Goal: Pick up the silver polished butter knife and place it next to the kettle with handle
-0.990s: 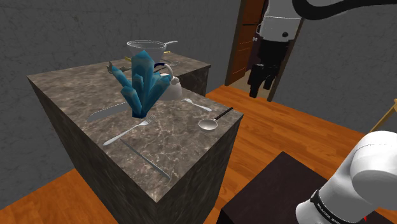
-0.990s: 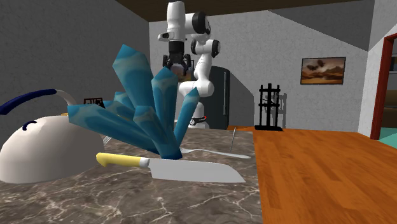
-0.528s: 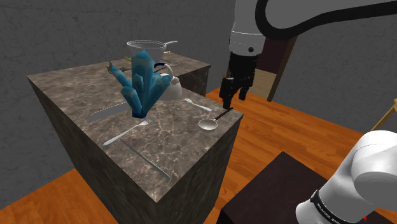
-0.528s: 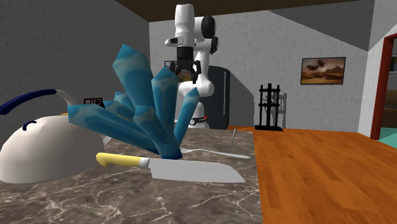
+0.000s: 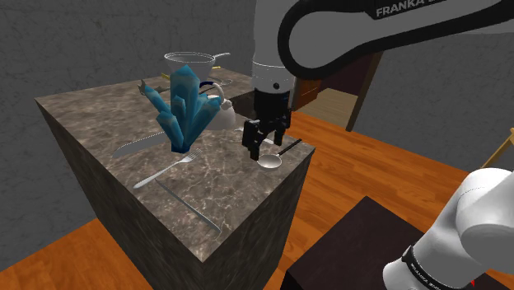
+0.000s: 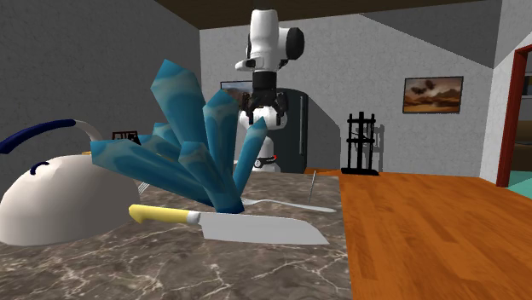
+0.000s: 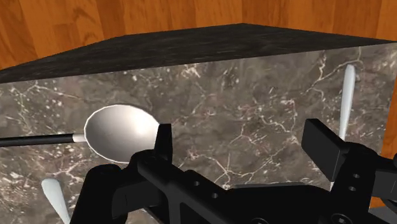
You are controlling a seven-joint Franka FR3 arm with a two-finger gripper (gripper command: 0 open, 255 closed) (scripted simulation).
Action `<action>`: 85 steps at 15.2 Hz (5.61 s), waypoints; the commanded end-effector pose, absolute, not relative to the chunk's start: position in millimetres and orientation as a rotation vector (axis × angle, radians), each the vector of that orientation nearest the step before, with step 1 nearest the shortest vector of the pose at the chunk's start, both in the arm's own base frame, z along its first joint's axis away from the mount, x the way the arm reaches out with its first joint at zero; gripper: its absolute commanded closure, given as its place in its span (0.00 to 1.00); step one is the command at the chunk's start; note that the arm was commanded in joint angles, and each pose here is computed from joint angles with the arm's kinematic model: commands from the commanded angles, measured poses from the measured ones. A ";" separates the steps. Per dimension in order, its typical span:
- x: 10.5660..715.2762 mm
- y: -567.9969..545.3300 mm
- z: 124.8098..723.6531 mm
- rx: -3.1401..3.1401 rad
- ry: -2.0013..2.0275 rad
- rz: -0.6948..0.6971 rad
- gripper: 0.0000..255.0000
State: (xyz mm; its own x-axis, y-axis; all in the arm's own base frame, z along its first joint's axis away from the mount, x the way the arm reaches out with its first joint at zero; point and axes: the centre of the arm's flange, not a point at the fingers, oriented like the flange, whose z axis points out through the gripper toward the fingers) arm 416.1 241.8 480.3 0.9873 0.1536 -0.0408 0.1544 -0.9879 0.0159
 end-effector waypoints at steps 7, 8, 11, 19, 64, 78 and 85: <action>450.2 330.6 434.4 3.115 0.306 -0.071 0.00; 454.2 341.8 428.9 3.115 0.314 -0.073 0.00; 466.1 375.7 412.6 3.115 0.339 -0.076 0.00; 482.1 427.3 372.2 3.115 0.376 -0.082 0.00; 480.9 427.1 469.5 3.115 0.376 -0.082 1.00; 480.9 427.1 543.4 3.115 0.376 -0.082 1.00; 480.9 427.1 580.3 3.115 0.376 -0.082 1.00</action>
State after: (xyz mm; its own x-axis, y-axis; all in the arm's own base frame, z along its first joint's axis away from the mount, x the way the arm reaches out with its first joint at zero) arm 481.1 426.9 575.7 0.9700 0.2377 -0.0514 0.2379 -0.9713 -0.0033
